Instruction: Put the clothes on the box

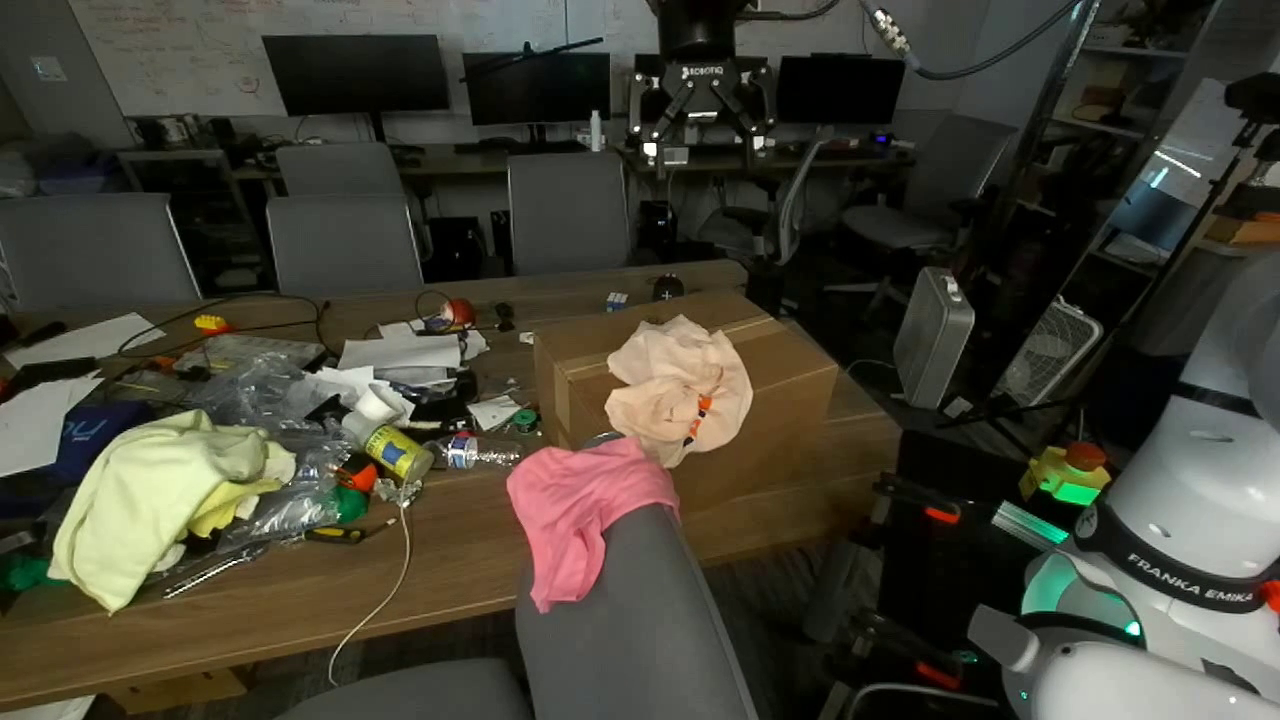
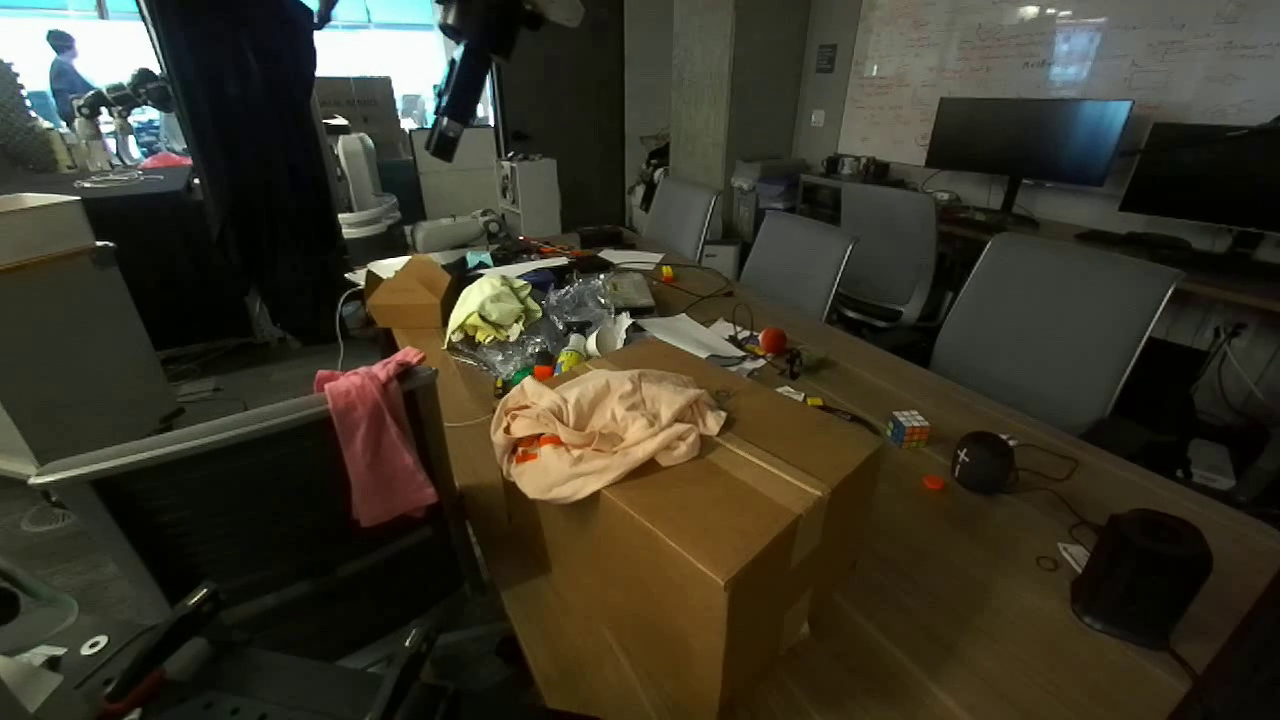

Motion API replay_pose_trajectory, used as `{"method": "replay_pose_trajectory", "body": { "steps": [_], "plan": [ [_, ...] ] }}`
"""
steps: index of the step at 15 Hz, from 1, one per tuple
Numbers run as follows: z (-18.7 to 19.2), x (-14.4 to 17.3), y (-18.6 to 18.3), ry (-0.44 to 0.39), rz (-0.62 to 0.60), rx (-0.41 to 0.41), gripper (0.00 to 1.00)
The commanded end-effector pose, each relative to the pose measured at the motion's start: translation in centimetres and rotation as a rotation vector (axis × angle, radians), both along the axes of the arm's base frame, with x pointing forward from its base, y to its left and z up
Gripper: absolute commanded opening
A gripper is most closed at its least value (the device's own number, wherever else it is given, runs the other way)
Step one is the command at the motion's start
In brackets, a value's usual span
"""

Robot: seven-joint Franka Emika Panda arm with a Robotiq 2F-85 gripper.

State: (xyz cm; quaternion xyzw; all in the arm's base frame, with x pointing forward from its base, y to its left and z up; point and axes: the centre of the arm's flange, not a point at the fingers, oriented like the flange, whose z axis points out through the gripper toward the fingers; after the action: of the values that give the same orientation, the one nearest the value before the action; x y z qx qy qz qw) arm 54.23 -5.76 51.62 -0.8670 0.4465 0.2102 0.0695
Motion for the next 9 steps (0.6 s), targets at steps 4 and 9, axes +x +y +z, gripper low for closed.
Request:
{"method": "replay_pose_trajectory", "body": {
  "steps": [4,9],
  "plan": [
    [-0.5,-1.3,14.2,0.067,0.367,0.031,1.0],
    [-3.1,-2.9,22.5,0.104,0.639,0.038,1.0]
  ]
}}
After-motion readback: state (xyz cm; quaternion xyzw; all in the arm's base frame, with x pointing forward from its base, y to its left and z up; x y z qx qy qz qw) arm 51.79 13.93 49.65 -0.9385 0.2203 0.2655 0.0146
